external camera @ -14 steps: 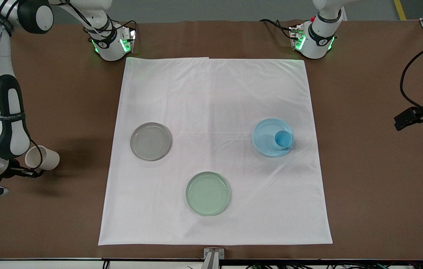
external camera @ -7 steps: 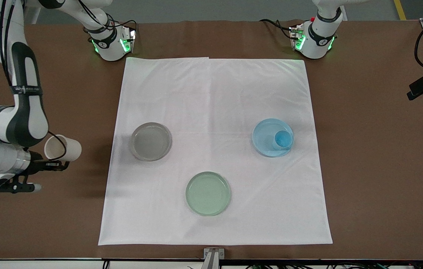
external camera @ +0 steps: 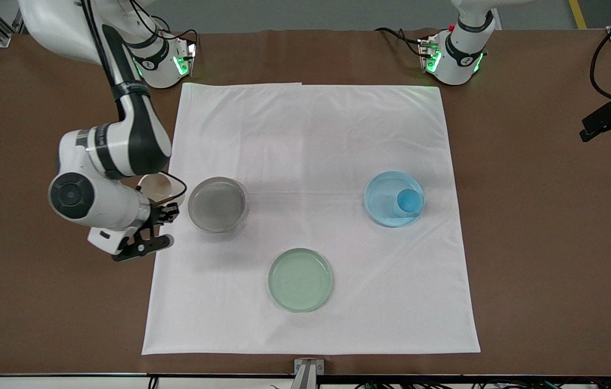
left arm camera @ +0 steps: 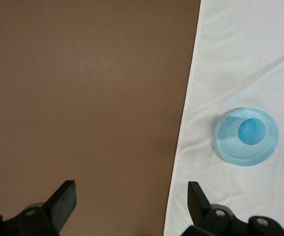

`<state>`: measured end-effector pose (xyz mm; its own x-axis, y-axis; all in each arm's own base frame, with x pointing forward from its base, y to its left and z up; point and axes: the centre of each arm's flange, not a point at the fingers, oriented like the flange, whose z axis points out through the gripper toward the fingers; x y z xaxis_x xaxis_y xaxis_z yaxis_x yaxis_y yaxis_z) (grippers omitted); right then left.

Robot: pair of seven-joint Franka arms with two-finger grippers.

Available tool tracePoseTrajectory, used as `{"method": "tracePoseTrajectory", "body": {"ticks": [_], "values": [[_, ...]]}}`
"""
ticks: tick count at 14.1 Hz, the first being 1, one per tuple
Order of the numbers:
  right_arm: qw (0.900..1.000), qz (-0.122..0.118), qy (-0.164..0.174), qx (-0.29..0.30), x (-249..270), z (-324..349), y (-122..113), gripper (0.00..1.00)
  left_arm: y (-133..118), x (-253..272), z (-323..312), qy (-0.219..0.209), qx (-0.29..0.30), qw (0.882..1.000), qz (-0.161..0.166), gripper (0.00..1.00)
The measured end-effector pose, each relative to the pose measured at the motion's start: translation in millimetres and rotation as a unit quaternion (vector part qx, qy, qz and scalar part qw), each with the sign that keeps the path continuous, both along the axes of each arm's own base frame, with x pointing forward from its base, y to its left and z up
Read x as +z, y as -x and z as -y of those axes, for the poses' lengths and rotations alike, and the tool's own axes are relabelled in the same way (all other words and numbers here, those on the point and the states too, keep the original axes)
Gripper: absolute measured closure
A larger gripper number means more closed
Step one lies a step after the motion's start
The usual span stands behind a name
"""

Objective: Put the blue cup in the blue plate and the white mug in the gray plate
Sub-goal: 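Lift the white mug with the right gripper toward the gray plate, then lower the white mug onto the gray plate with the right gripper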

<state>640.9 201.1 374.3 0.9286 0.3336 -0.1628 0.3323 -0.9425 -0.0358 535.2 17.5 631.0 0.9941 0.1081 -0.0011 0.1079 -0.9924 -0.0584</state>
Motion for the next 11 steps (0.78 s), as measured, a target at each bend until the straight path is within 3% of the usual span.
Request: {"method": "tracePoseTrajectory", "body": {"ticks": [5, 11], "values": [[0.998, -0.009, 0.005, 0.054, -2.4, -69.9, 29.2, 0.81, 3.5, -4.9, 11.3, 0.012, -0.009, 1.0, 0.0, 0.0], [0.998, -0.005, 0.008, 0.068, -11.8, -78.7, 35.2, 0.81, 5.6, -5.1, 42.1, 0.01, -0.036, 0.999, -0.003, 0.0]]}}
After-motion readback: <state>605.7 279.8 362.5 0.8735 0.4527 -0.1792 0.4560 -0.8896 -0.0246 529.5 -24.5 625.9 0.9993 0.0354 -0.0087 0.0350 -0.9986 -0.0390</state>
